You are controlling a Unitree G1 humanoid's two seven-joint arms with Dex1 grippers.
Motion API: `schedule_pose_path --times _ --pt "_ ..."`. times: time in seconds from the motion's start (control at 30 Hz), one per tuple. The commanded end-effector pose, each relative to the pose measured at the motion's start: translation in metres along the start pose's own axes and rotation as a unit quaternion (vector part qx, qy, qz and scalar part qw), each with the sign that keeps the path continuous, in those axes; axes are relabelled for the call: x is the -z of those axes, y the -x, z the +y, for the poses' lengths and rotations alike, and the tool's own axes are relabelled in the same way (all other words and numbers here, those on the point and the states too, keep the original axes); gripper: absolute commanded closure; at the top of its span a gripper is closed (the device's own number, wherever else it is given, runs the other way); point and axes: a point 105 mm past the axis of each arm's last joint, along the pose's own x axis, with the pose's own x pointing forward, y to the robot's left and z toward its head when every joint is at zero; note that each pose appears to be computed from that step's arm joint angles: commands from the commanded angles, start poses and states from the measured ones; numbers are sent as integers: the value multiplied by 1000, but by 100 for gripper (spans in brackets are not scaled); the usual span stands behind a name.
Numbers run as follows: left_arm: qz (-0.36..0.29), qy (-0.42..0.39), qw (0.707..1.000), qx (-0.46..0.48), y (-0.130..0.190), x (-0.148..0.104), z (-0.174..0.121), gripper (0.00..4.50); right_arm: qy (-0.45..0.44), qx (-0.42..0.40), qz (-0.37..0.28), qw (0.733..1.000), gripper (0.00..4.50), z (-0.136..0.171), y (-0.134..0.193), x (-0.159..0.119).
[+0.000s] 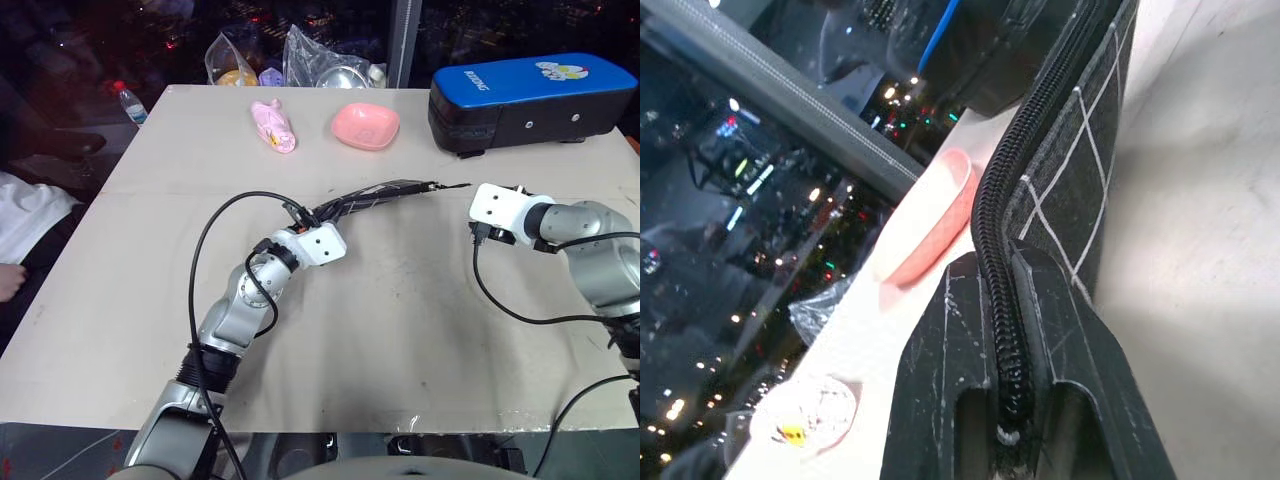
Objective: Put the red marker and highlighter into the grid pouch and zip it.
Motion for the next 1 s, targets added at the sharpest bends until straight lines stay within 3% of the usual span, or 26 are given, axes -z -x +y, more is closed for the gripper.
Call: schedule_pose_path --times 0.03,0.17,0.2,0.33,0.47,0.53,0.67,0.8,1.0 --pt "-6 38 999 2 8 2 3 412 -48 18 -48 998 63 -8 10 4" --pt "-9 72 997 24 25 7 0 270 -136 30 -122 983 61 -3 13 14" --pt "-16 91 995 39 31 6 -5 206 -159 29 -142 977 61 -1 14 16" --pt "-28 216 973 73 54 0 -21 16 -224 7 -203 953 61 14 17 22" --pt "-3 364 930 58 82 -2 -27 7 -312 -35 -247 917 61 30 21 34" --pt "5 395 917 58 90 -4 -29 0 -327 -48 -248 911 8 34 22 40" --pt "39 441 894 63 112 -5 -38 0 -344 -84 -258 899 3 46 28 52" --pt "96 444 889 62 136 5 -45 0 -366 -91 -251 892 3 57 36 74" --pt "107 436 891 63 139 12 -45 0 -365 -88 -234 897 3 67 44 88"
